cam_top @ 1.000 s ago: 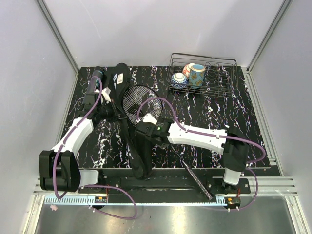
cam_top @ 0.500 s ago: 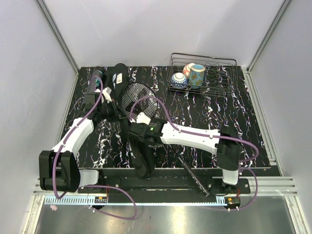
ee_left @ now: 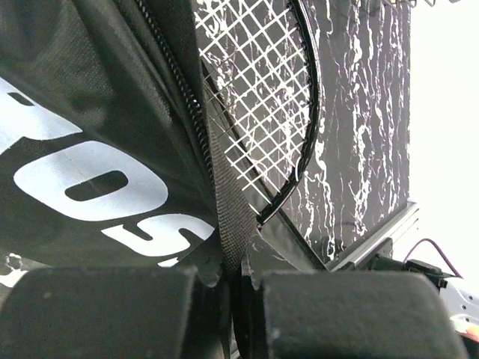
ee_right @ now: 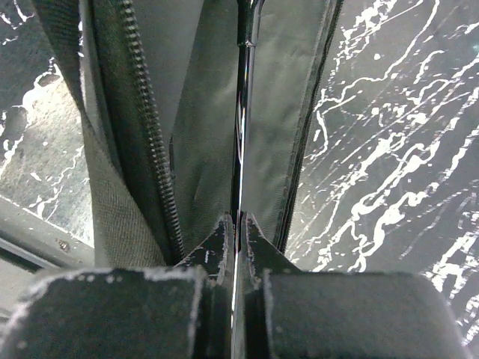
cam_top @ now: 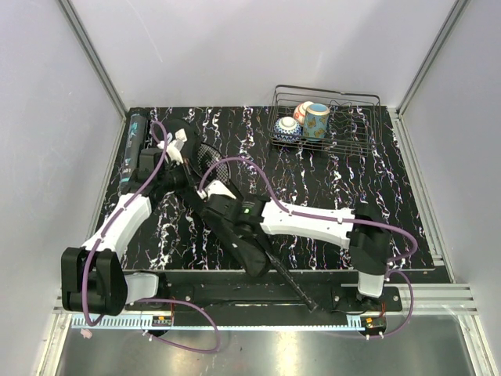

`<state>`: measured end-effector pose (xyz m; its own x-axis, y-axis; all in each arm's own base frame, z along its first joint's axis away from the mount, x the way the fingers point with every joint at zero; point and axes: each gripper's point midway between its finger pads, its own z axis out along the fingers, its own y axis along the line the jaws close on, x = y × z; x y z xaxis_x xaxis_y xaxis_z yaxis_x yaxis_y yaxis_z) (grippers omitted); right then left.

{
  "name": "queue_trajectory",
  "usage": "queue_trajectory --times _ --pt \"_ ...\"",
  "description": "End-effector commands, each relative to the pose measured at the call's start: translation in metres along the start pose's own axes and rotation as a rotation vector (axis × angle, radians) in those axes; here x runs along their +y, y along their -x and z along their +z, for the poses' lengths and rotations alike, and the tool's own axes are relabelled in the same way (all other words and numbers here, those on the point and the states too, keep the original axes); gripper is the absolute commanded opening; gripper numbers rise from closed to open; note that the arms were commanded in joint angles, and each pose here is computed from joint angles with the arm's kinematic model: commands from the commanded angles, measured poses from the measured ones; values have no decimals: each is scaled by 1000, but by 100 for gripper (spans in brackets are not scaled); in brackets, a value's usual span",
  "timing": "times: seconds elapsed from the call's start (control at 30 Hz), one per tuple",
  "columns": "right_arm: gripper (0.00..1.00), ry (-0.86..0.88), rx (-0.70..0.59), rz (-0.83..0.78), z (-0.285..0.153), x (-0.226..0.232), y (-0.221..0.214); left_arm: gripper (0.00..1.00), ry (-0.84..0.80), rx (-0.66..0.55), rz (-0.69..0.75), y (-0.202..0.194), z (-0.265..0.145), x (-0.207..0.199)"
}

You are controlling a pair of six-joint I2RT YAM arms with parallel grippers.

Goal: Pack up the badminton gear

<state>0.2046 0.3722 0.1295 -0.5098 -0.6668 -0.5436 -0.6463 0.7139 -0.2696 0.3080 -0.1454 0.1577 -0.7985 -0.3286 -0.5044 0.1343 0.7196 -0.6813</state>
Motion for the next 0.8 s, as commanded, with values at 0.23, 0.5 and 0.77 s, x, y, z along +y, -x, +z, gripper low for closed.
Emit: queue_trajectory --times 0.23,0.5,0.77 --pt "0 244 -328 310 -23 -20 67 0 -403 73 229 -21 -3 -98" --pt "0 60 -419 510 -12 -64 94 0 -472 140 215 -34 -1 -108" --pt "0 -107 -637 707 -13 -126 144 0 -543 254 202 -59 2 -116"
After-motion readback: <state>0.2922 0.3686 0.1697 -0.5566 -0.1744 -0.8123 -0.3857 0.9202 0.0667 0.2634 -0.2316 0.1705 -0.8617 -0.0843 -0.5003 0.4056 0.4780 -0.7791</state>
